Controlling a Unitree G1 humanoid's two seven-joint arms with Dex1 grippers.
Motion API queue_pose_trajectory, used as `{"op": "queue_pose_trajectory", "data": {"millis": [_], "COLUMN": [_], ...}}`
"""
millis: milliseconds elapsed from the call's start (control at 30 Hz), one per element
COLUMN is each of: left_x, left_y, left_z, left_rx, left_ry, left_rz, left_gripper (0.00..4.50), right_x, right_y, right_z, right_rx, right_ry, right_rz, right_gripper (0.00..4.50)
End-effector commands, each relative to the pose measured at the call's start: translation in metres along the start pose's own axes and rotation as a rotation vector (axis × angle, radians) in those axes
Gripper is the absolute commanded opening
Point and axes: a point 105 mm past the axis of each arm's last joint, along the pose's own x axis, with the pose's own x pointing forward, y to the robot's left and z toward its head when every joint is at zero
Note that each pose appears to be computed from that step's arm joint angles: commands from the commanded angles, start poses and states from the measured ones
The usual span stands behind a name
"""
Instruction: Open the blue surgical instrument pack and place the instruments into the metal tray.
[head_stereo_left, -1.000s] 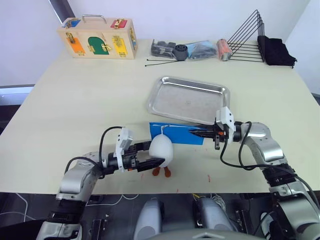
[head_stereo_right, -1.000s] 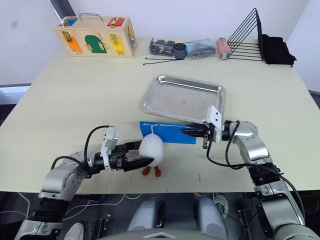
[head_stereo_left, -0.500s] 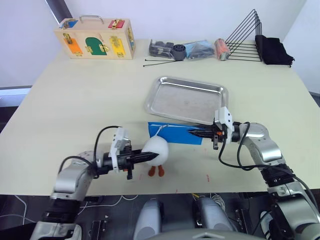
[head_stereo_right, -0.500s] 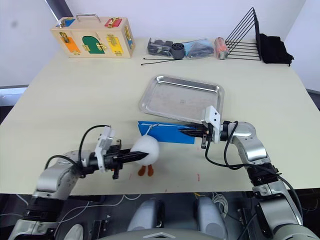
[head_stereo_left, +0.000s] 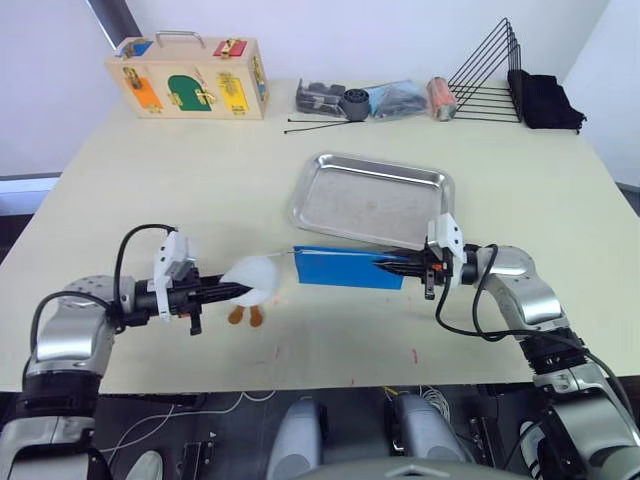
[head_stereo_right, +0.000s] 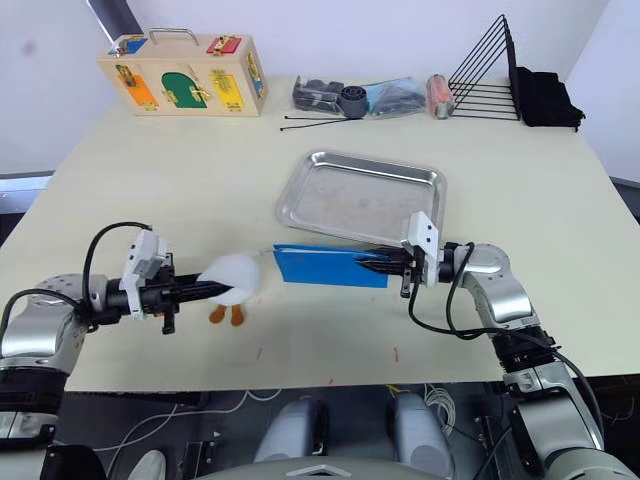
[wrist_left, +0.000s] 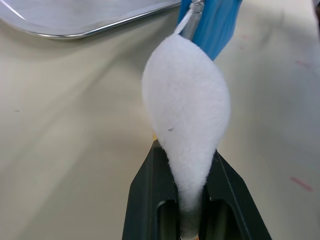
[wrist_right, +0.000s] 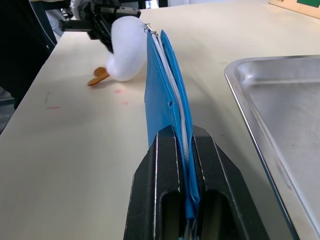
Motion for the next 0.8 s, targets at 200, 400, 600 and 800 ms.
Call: {"op": "queue_pose_trajectory", "data": {"millis": [200,400,600,800], "left_x": [-0.015,-0.002,0.005,0.007], "left_y": [0.026,0.013,0.003,0.001], "left_z": [-0.014,-0.026,-0.033,-0.035], "left_rx": [0.046,0.009,-0.022,-0.026], "left_ry": [0.117,0.180,0.214,0.218], "left_rz": [0.182,0.111,0.051,0.039], "left_gripper": [0.02,0.02,0.02,0.02], "right_x": [-0.005,-0.003,-0.004,-0.007], "right_y": [-0.002,-0.003,-0.002,-0.003], "right_z": [-0.002,0.011,0.024,0.050], "right_rx": [0.007,0.014,0.045,0.119], "right_ry": [-0.006,-0.079,-0.170,-0.349], "right_rz": [-0.023,-0.019,-0.019,-0.019], "right_gripper": [0.00,0.00,0.00,0.00]}}
